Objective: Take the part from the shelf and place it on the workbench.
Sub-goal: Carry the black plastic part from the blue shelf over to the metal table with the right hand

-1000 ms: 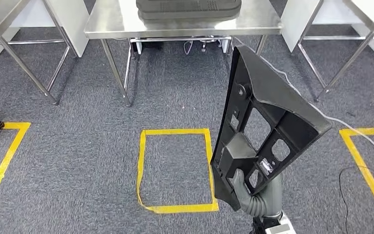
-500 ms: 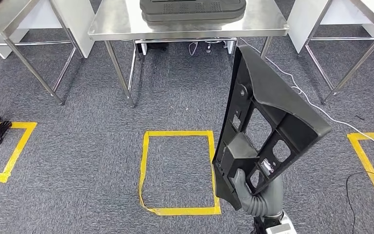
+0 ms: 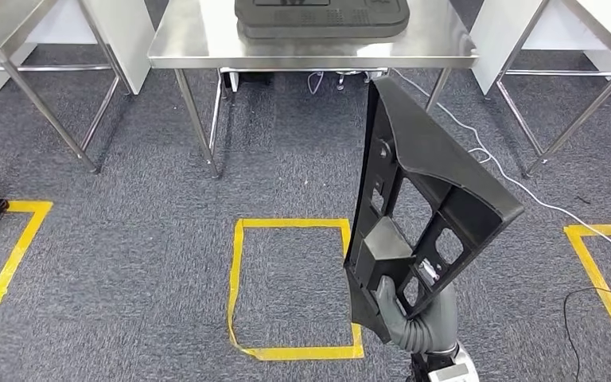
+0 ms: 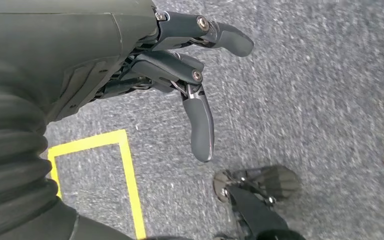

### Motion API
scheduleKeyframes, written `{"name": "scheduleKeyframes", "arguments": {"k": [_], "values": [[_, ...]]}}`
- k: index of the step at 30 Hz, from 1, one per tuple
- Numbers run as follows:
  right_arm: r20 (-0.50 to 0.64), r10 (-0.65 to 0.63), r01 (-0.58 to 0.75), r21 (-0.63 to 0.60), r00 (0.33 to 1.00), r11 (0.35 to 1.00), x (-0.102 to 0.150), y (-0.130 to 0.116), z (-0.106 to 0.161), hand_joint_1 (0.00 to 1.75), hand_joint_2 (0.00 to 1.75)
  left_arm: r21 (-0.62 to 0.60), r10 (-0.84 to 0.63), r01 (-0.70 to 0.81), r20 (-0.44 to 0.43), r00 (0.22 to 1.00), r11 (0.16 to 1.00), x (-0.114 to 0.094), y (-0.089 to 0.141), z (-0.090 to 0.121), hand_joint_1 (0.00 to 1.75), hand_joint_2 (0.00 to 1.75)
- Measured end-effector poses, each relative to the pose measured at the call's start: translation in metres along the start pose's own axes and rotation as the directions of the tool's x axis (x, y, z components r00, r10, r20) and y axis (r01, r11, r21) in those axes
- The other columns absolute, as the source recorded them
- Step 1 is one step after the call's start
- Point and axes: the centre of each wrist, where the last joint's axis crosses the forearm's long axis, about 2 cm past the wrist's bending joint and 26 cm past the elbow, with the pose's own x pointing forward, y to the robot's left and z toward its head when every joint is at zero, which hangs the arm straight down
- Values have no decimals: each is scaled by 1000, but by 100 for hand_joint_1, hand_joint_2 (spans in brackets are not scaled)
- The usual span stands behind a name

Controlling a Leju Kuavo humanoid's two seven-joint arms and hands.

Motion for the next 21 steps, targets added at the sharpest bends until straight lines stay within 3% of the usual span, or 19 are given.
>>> {"name": "scheduleKeyframes", "arguments": {"k": [21], "values": [[-13,-15,14,-8,1000,1000,-1,2,1,175,175,-3,-10,10,-10,1000,1000,0,0,0,0,175]]}}
